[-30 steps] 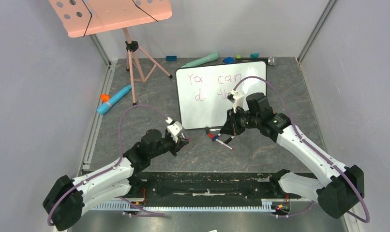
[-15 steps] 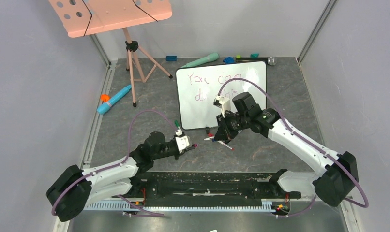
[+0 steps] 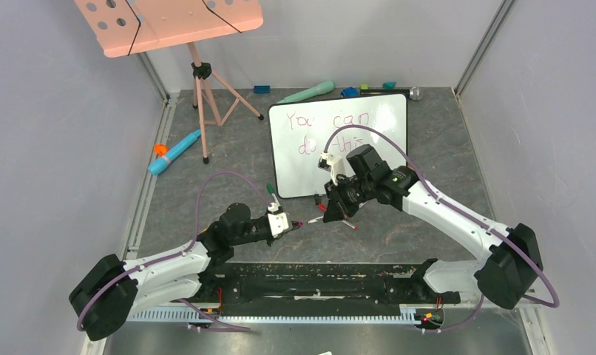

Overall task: Write a sentence on the whiteboard
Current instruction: Close the whiteboard marker at the center of the board.

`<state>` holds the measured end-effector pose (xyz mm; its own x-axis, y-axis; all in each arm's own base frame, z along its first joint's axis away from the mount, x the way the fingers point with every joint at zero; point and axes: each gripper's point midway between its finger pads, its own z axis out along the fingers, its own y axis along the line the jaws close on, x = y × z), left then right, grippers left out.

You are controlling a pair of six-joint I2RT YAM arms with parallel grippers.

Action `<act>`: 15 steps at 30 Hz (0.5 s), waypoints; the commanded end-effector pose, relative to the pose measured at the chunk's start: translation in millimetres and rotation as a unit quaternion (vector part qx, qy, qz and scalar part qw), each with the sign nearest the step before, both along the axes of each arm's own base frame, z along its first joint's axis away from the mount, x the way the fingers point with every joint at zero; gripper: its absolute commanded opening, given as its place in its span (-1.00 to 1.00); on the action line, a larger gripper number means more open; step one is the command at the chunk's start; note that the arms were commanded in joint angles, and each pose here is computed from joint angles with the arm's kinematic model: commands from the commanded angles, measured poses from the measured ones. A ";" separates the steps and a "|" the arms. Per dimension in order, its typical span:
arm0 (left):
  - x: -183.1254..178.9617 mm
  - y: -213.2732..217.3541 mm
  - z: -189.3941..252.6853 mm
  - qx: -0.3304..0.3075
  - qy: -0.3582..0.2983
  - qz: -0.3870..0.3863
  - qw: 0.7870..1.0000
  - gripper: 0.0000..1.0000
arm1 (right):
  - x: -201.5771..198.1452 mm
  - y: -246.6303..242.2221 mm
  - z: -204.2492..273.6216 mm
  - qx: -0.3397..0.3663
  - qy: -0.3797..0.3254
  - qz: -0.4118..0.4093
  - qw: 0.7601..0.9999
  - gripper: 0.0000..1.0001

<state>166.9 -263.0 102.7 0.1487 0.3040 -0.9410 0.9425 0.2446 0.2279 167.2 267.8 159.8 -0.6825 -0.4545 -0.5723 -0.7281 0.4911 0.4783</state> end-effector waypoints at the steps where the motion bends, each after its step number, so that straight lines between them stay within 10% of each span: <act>1: -2.4 -4.7 11.5 -0.013 -0.041 -0.023 0.999 -0.96 | 5.8 13.0 15.7 0.029 -0.019 0.011 0.999 -1.00; 15: -4.1 -5.4 9.6 -0.008 -0.041 -0.028 0.999 -0.96 | 10.5 21.4 14.4 0.034 -0.018 0.010 0.999 -1.00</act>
<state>163.8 -264.7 102.5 0.1637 0.3044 -0.9384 0.9447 0.2257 0.2380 172.1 276.1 155.5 -0.6821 -0.4513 -0.5753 -0.7286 0.4862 0.4824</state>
